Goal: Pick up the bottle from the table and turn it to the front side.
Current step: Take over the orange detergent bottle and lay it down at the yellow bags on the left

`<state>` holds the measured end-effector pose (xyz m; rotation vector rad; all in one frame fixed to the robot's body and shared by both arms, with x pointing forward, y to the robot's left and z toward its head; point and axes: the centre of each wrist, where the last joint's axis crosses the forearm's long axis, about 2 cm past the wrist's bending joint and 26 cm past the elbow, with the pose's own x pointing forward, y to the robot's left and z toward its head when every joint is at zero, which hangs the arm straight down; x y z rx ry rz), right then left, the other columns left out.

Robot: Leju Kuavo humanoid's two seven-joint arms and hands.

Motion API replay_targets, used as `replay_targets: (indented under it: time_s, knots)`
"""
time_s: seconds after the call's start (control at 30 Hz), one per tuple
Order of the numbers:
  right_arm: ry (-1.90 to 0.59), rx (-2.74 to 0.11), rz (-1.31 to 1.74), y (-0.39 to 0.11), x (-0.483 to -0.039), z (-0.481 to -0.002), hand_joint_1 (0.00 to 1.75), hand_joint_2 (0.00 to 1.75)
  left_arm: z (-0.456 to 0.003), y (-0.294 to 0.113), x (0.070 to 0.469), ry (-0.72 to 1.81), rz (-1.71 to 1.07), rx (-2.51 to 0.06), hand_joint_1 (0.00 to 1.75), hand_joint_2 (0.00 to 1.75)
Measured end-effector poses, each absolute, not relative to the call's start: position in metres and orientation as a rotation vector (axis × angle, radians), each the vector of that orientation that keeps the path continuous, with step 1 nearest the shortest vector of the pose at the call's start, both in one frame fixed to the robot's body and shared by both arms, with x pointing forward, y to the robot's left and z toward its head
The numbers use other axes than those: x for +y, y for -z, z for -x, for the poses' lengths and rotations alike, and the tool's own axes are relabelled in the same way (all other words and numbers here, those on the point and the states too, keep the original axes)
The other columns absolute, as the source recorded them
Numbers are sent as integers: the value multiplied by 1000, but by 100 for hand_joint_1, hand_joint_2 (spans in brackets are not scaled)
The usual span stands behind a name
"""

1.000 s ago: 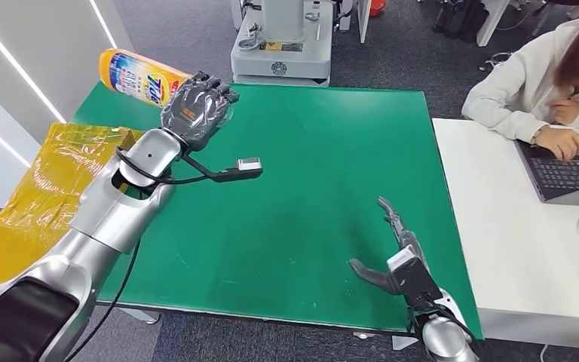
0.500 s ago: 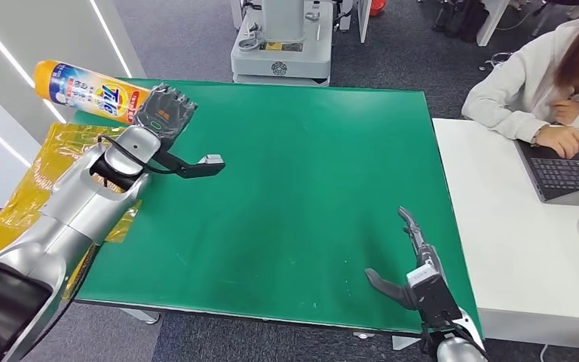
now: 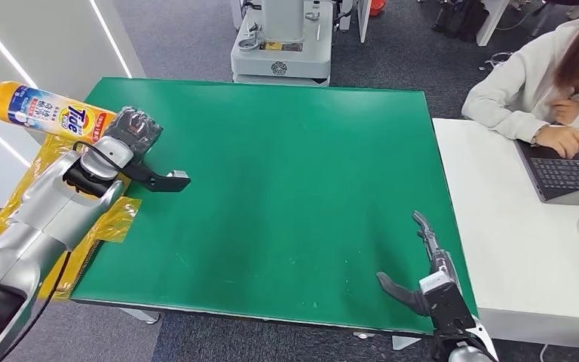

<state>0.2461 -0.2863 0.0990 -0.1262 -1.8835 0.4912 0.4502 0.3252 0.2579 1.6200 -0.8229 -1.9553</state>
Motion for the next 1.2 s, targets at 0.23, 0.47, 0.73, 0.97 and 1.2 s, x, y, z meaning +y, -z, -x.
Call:
replay_targets:
  time_s: [0.23,0.47,0.73,0.97,1.2]
  knots:
    - [-475,-1885,136,-100,-289,-247,0,175,-444,-242,338,2007,-1521,-796,175,175]
    - [-449,-1882,147,-98,-291,-245,0,175,-432,-219,357,2034,-1289,-823,175,175]
    - [-436,-1878,151,-97,-296,-246,0,175,-395,-181,381,2019,-1097,-851,175,175]
    - [-440,-1880,155,-98,-296,-253,0,175,-360,-150,393,2048,-1063,-838,175,175]
    - [-443,-1870,160,-97,-296,-255,0,175,-337,-128,394,2091,-1004,-853,175,175]
